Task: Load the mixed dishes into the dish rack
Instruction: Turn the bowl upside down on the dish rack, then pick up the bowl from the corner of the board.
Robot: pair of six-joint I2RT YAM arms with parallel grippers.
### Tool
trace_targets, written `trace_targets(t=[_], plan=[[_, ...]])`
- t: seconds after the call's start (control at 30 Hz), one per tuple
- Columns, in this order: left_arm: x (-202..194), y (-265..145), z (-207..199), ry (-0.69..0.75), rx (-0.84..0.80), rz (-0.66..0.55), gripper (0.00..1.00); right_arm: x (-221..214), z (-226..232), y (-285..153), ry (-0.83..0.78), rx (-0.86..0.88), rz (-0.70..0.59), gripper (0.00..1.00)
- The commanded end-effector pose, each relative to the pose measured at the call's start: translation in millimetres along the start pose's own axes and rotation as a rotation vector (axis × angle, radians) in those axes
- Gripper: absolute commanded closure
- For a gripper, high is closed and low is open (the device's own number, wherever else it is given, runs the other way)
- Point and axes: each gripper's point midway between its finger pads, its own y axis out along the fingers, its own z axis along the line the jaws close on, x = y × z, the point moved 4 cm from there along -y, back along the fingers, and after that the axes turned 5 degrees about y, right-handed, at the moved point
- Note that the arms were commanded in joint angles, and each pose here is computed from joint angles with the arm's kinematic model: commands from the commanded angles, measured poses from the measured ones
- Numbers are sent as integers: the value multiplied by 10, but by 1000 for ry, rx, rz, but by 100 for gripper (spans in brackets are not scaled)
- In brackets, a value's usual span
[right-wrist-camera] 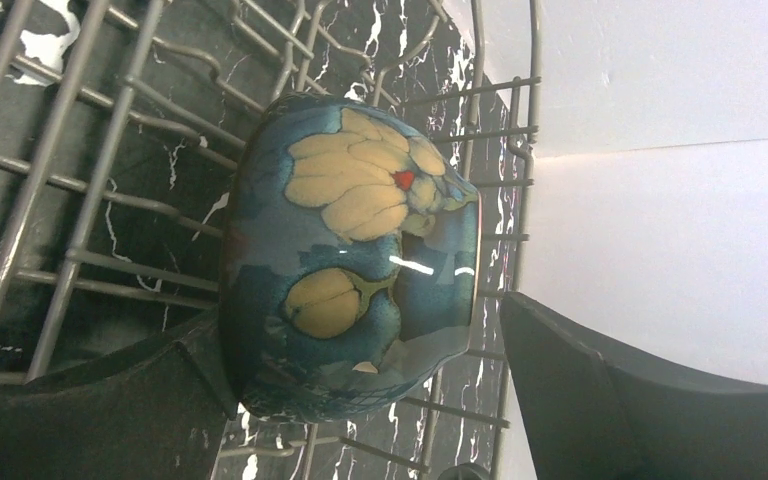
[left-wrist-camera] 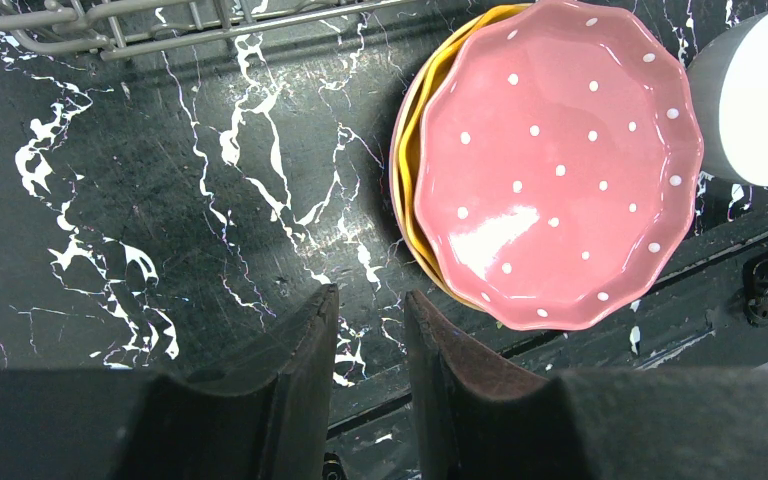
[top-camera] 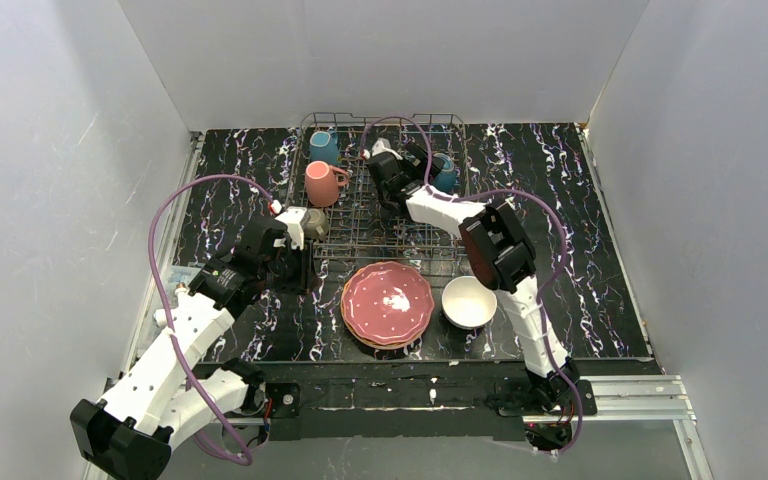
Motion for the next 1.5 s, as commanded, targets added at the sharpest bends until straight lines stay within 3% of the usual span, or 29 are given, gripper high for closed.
trace_targets(t=[0.0,0.93,1.47], plan=[[-25,-29,-15,15,-12,1,70,229,-334,-216,106,-48,-49,2],[-37,-36,-13,15,-13,1,70,152,-226,-389,78,-33,-25,2],[-32,-39,2,17,-1,-1,69,197,-503,-674,213,68,-48,2]])
